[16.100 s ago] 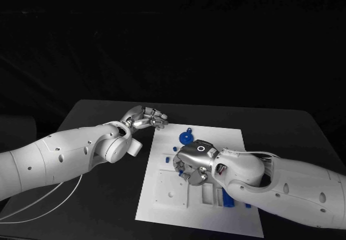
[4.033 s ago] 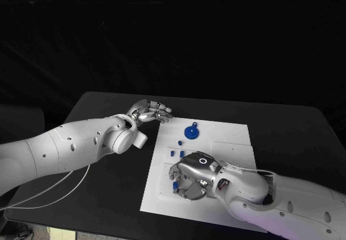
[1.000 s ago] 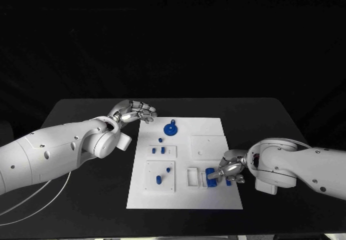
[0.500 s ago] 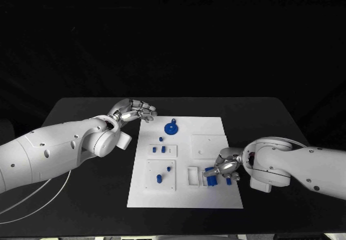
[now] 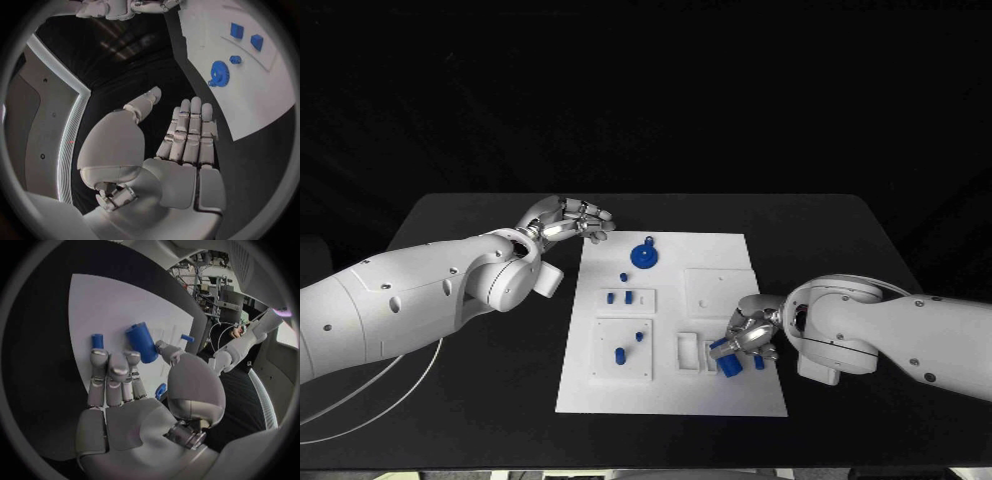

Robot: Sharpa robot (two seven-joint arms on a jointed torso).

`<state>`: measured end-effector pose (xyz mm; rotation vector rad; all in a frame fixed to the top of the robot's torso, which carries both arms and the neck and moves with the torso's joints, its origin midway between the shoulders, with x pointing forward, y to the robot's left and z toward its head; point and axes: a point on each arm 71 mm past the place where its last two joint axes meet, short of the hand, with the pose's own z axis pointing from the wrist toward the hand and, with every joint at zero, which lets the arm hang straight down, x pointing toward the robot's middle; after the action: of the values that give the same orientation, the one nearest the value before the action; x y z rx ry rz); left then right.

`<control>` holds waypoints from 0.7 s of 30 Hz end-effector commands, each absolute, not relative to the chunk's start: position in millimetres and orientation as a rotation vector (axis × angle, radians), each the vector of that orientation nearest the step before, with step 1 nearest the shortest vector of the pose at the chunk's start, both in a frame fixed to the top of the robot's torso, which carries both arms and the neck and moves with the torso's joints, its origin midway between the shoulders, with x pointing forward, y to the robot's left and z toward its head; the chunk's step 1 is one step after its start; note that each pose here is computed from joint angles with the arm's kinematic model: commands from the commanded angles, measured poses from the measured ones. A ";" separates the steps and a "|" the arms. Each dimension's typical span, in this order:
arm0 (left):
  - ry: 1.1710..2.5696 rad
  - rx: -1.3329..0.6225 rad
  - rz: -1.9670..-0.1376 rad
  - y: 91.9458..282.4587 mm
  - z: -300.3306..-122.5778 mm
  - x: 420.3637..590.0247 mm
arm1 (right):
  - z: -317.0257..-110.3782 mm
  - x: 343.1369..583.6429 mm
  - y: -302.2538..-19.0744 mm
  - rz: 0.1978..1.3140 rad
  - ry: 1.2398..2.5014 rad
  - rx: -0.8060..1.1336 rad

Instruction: Assemble the parts on the task board

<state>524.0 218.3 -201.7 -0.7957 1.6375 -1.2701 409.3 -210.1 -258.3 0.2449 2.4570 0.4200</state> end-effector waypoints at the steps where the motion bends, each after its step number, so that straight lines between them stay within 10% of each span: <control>1: 1.639 -0.794 -1.291 216.7 -201.3 523.5 | -264.6 407.7 -213.9 0.384 2.456 0.229; 21: 1.642 -0.796 -1.287 217.3 -201.8 524.4 | -242.4 409.0 -210.1 0.531 2.451 0.394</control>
<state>525.0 219.7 -202.0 -0.7975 1.6369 -1.2661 410.8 -212.6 -243.1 0.2997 2.4252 0.4789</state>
